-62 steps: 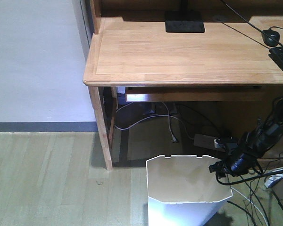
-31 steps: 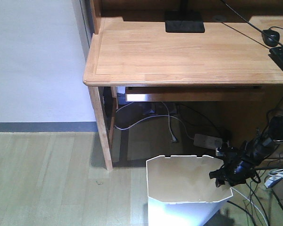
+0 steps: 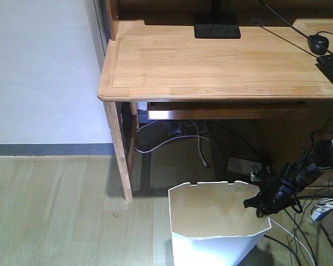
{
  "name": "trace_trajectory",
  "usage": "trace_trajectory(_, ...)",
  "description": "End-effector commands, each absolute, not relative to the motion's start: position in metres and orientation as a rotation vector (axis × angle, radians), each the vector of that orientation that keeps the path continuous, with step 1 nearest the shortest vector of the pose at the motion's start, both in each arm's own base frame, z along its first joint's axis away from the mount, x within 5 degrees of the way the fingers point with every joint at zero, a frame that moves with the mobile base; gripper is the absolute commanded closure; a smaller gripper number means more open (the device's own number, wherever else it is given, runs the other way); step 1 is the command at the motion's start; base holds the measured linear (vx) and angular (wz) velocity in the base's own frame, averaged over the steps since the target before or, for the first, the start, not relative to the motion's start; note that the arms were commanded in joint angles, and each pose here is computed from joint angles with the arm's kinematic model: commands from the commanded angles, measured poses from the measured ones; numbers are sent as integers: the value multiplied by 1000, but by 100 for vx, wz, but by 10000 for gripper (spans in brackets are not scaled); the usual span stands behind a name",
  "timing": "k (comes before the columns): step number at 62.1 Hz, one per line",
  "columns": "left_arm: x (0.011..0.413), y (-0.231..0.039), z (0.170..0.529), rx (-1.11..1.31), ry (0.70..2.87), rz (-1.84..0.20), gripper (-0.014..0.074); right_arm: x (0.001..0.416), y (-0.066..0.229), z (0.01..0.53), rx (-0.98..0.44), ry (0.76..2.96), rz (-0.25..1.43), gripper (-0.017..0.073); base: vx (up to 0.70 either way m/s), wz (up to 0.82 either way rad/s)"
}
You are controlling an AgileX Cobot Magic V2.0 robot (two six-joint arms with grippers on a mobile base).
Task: Move trash bin to bedside with robot
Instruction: 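Close the right gripper on the bin rim and lift it slightly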
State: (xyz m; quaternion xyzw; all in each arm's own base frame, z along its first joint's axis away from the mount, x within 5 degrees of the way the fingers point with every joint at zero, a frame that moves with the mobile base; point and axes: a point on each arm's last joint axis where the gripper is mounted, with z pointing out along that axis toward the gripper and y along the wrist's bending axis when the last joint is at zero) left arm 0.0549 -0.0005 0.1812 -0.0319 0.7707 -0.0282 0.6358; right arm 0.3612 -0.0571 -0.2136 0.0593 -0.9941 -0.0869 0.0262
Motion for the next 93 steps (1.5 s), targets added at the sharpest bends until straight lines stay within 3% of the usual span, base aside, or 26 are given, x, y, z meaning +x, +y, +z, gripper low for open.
trace_trajectory(1,55,0,184,-80,1689,-72,599,394,-55,-163,265,-3111,-447,568,0,0)
trace_trajectory(11,55,0,184,-80,1689,-72,599,404,-45,-129,294,-3161,-636,565,0,0)
trace_trajectory(35,55,0,184,-80,1689,-72,599,376,-41,-48,371,-3247,-600,564,0,0)
trace_trajectory(64,55,0,184,-80,1689,-72,599,341,-30,41,316,-3283,-788,564,0,0)
trace_trajectory(93,55,0,184,-80,1689,-72,599,338,-30,68,352,-3342,-766,564,0,0)
